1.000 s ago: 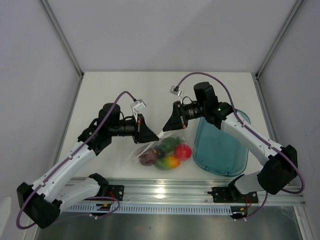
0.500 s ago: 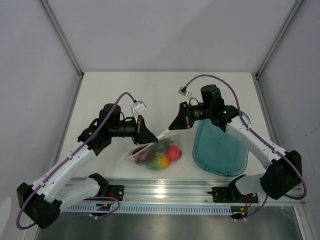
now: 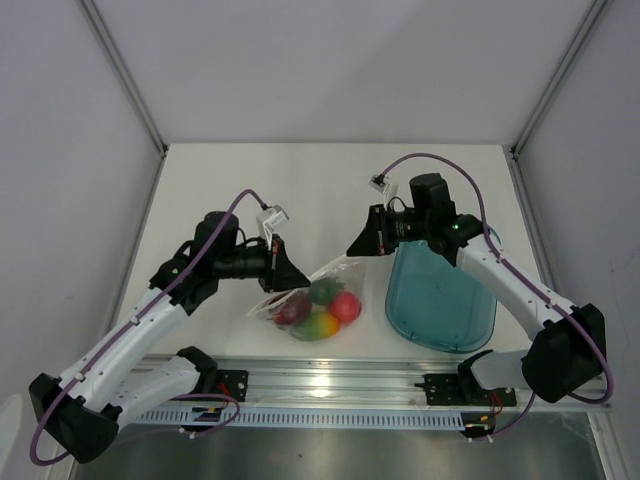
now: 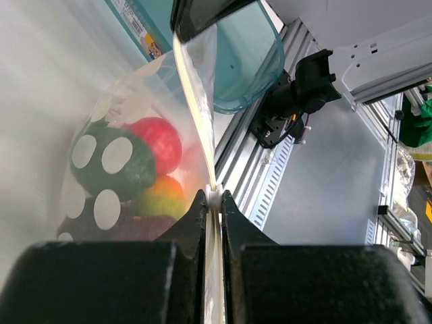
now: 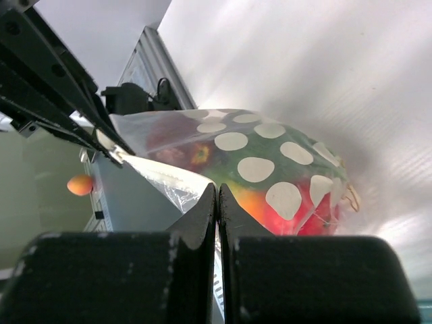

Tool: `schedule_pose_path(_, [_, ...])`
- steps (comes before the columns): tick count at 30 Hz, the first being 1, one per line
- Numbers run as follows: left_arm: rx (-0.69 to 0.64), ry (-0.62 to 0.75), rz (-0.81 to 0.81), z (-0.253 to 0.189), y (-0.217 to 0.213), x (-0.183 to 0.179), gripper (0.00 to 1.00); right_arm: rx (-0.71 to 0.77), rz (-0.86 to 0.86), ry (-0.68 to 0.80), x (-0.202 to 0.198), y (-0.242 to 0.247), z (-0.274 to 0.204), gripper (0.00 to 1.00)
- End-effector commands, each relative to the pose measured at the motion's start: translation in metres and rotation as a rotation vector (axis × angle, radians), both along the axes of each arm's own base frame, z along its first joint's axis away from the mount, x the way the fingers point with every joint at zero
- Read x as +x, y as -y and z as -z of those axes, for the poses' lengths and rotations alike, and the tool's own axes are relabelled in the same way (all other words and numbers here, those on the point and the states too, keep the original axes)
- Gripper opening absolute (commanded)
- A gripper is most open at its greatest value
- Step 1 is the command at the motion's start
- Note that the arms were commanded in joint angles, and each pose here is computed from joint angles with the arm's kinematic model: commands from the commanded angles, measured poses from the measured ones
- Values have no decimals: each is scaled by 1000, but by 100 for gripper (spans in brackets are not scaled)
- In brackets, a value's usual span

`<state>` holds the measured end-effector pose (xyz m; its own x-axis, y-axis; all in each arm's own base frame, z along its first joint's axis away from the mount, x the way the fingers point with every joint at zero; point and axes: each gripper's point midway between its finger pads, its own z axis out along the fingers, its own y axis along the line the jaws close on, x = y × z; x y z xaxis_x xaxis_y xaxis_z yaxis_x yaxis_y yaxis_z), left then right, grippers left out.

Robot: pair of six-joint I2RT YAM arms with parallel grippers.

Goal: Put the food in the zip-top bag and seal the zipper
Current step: Zip the zipper food storage bag at the center of the board.

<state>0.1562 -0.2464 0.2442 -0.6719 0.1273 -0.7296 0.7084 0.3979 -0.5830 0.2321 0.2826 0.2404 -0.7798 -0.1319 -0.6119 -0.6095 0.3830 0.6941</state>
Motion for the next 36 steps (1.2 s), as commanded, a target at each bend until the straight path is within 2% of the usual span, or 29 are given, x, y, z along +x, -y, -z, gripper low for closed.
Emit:
schedule_pose_path(1, [-7,25,10,-6,-8,-11,1,-43,129,52,23,18,2,0])
schedule_pose_path(23, [76,-17,-103,21,-29,-14,1,-112,299,31,32,57,23,0])
schedule_pose_path(36, [123,-28,-215,26,-51,-19,1,-108,312,36,34,61,22,0])
